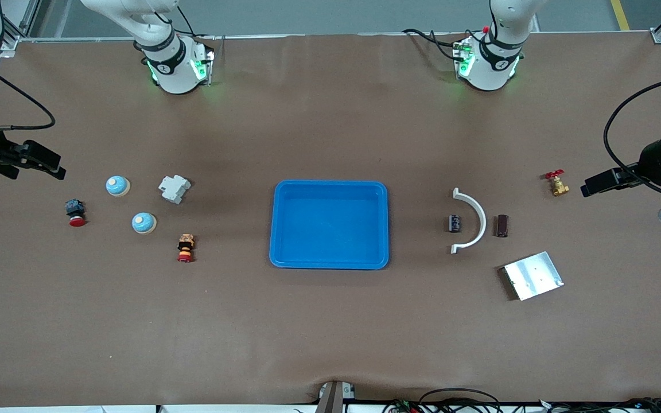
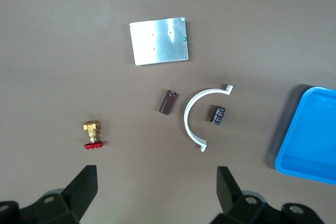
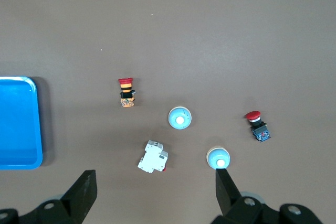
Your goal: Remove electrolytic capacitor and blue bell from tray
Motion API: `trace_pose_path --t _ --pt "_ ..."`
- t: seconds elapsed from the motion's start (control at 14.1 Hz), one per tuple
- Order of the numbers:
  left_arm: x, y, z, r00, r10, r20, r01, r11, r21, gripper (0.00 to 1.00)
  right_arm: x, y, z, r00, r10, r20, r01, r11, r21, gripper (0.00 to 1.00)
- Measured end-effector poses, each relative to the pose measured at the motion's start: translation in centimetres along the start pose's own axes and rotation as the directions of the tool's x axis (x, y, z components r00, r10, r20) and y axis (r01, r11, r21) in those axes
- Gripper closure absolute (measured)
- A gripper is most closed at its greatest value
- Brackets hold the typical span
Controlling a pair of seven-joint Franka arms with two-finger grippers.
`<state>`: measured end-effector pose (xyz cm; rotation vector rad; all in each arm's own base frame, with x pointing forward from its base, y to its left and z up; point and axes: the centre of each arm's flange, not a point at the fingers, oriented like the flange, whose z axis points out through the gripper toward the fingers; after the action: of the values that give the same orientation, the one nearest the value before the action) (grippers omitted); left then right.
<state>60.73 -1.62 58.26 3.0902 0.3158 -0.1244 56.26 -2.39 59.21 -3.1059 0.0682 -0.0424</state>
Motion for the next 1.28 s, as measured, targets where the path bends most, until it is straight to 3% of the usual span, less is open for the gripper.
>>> trace_pose_path --t 0.78,1.28 --pt "0.0 -0.3 -0.5 1.000 -0.005 -0.010 0.005 1.000 -0.001 0.00 -0.2 0.1 -0.2 1.000 0.001 -0.003 -0.001 1.000 0.000 0.00" --pt "1.0 0.2 0.4 0.999 -0.039 0.010 0.038 0.998 0.041 0.00 -0.1 0.1 0.4 1.000 0.001 -0.005 -0.001 1.000 0.000 0.00"
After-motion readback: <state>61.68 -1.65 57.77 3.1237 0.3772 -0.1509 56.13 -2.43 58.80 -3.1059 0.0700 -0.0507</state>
